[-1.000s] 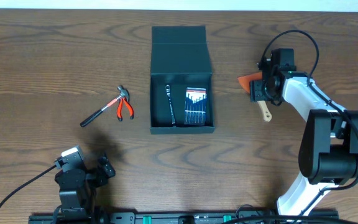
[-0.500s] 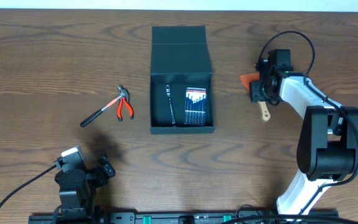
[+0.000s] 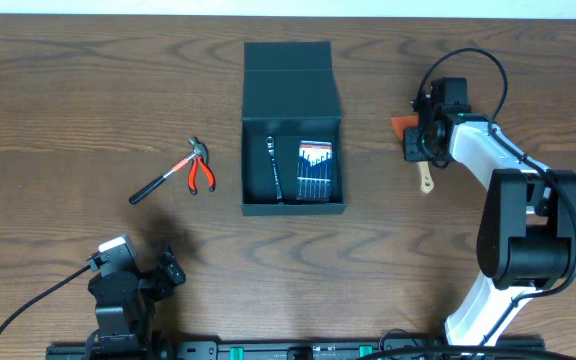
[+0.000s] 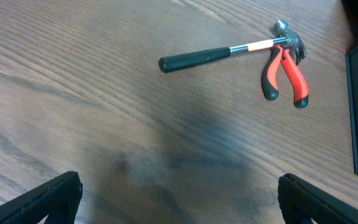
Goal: Pack container
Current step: 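Lower the right gripper and grasp the scraper's wooden handle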
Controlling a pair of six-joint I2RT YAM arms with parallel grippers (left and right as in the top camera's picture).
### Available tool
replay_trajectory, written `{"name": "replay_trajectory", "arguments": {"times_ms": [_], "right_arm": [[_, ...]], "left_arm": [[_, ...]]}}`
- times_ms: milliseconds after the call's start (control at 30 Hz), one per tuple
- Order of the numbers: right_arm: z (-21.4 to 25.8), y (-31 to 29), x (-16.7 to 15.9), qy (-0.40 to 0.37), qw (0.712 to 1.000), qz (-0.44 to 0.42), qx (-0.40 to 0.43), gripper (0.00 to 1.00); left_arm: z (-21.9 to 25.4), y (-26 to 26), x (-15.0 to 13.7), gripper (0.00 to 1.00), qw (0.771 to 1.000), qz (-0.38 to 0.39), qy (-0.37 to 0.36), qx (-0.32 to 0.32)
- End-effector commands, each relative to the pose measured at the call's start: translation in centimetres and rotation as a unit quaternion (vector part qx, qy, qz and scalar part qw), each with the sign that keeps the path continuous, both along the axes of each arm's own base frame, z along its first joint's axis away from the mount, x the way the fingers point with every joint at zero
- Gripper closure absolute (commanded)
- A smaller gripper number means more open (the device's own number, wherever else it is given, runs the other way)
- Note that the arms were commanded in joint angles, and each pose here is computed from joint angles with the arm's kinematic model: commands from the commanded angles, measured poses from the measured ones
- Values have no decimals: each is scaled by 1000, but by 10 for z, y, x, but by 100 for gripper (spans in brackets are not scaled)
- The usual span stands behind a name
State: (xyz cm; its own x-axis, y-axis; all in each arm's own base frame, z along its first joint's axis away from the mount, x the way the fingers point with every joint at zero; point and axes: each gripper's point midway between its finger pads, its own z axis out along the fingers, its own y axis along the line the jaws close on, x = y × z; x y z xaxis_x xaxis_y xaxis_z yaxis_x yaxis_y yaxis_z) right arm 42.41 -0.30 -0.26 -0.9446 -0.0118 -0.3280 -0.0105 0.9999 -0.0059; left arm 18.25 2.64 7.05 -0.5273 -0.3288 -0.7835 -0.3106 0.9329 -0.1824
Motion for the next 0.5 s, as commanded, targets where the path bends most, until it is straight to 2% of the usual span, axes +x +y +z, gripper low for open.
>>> {"name": "replay_trajectory", "arguments": {"times_ms": [0, 333, 467], "right_arm": [[-28, 6, -17, 43, 999, -12, 13, 77], [-26, 10, -14, 36, 999, -25, 28, 83], [-22, 10, -8, 30, 999, -30, 29, 89]], "left_arm": [[-7, -1, -1, 2, 1000, -7, 7, 3], [-6, -1, -1, 1, 1000, -7, 7, 3], [-7, -1, -1, 1, 1000, -7, 8, 3]]}}
